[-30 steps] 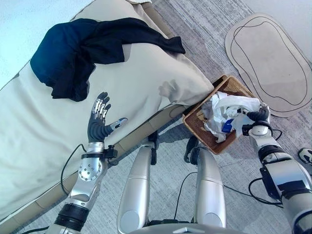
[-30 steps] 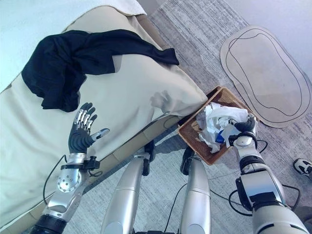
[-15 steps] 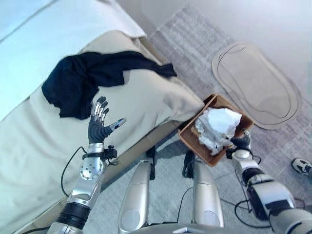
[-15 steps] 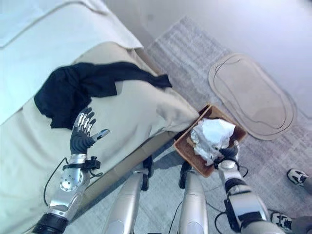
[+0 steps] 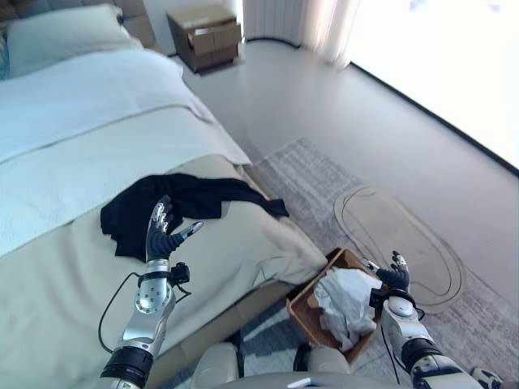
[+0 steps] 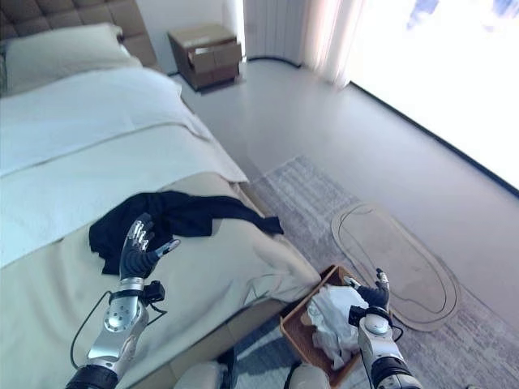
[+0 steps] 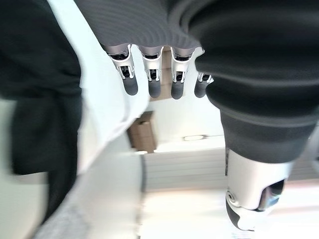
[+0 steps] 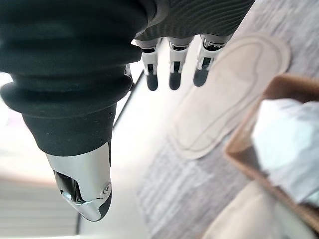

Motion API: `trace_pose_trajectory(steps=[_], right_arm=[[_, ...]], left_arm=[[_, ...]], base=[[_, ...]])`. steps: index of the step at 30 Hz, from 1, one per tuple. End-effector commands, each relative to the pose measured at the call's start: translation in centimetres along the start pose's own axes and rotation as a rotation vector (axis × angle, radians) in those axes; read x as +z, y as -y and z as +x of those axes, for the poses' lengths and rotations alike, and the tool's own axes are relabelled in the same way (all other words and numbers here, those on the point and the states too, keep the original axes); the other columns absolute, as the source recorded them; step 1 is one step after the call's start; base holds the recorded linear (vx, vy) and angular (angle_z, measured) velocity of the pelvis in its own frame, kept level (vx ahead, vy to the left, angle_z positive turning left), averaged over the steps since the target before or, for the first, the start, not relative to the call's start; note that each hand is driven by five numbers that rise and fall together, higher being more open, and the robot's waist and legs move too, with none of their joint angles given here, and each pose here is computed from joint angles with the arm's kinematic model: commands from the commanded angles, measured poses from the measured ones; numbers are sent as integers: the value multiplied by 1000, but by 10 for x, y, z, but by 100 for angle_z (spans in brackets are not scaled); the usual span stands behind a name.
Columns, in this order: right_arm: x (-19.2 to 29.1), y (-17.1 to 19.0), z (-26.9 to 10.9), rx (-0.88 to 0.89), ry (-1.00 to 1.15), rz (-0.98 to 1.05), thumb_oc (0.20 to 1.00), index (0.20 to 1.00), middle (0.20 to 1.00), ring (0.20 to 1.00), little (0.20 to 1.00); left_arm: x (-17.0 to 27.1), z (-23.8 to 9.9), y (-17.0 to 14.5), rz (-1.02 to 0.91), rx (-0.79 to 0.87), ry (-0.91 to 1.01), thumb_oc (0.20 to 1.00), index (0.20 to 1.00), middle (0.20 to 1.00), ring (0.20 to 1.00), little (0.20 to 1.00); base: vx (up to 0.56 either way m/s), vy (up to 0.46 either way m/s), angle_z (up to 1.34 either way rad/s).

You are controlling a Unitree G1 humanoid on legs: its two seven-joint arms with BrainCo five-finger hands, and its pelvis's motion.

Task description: Pick up clothes into the bucket

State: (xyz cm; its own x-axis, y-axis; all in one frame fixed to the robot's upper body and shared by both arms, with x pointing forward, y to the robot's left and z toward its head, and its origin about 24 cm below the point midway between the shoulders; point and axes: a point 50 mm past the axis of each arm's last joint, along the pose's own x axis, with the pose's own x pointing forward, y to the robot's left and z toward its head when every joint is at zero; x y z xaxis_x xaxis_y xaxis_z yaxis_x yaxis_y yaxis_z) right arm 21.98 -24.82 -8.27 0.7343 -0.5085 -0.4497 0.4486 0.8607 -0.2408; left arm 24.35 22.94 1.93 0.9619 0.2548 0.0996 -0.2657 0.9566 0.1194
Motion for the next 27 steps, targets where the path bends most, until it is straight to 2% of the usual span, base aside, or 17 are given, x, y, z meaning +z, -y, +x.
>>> trace_pose_trajectory(steps=[1, 11, 21, 27], right_arm=[[15, 7, 8, -9, 54, 18, 1000, 1000, 1000, 1000, 1000], [7, -8, -1, 66, 45, 45, 1000, 1000, 1000, 1000, 1000], [-9, 1, -7, 57, 13, 20, 1000, 1000, 1000, 1000, 1000], [-20, 18, -12, 38, 9, -4, 1000, 1000, 1000, 1000, 1000]], left_arm=[[22, 6, -6, 59, -6, 129, 1000, 1000, 1000, 1000, 1000], [21, 5, -12, 123, -24, 127, 1000, 1000, 1000, 1000, 1000], [12, 8, 1, 120, -39, 83, 1000, 1000, 1000, 1000, 1000], [-2, 17, 2, 260, -20, 21, 1000, 1000, 1000, 1000, 1000]], base=[[163, 278, -17], [61, 116, -1], [45, -56, 20], [9, -142, 19]])
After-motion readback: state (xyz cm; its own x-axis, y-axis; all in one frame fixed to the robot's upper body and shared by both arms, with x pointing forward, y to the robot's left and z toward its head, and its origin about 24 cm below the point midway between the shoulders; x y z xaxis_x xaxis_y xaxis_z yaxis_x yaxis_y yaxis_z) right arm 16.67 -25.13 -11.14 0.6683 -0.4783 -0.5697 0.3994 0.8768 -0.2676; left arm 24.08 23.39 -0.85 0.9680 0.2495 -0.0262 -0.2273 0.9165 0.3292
